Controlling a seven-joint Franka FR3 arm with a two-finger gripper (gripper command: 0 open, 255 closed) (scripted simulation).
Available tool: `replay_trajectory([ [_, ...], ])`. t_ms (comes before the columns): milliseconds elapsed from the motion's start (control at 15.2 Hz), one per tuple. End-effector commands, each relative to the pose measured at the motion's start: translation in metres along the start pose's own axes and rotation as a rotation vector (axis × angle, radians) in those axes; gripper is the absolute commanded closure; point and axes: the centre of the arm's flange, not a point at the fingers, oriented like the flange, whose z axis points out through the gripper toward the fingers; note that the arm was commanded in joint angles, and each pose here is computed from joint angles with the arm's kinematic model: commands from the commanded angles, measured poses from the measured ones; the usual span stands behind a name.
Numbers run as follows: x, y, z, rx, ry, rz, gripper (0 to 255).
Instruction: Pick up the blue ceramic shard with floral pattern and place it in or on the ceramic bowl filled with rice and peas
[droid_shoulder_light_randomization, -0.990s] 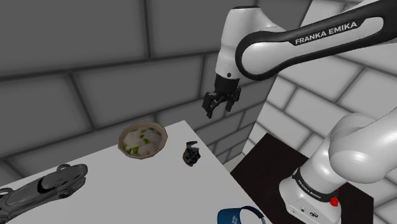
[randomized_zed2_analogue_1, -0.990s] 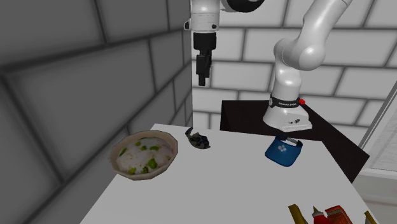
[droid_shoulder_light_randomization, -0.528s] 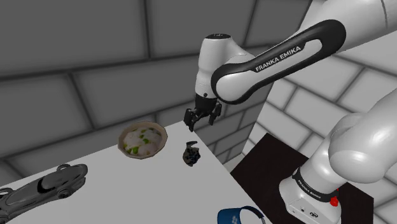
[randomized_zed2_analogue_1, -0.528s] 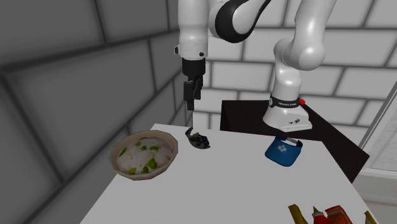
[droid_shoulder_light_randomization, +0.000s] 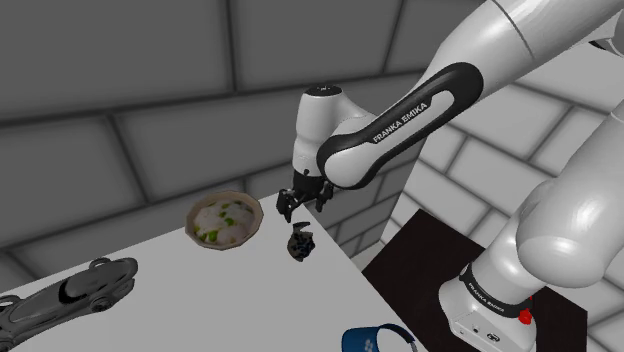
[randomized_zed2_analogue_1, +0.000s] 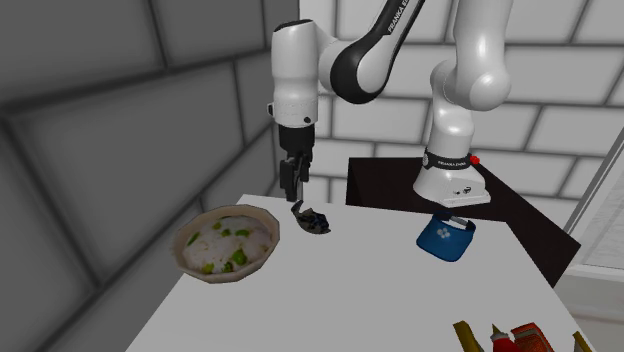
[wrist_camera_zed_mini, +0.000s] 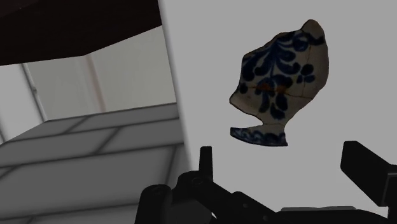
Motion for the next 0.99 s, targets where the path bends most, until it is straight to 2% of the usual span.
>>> replay_trajectory([
  [0, -0.0005, -0.0014, 0.0094, 0.0, 0.0, 0.0, 0],
  [132, -0.0005, -0.0014, 0.0177, 0.0, 0.0, 0.0, 0],
  [594, -0.0005, -0.0013, 0.0177, 0.0, 0.0, 0.0, 0],
  [660, -0.0005, -0.0013, 0.0177, 0.0, 0.0, 0.0, 255],
  [924, -0.0005, -0.0013, 0.0177, 0.0, 0.0, 0.0, 255],
])
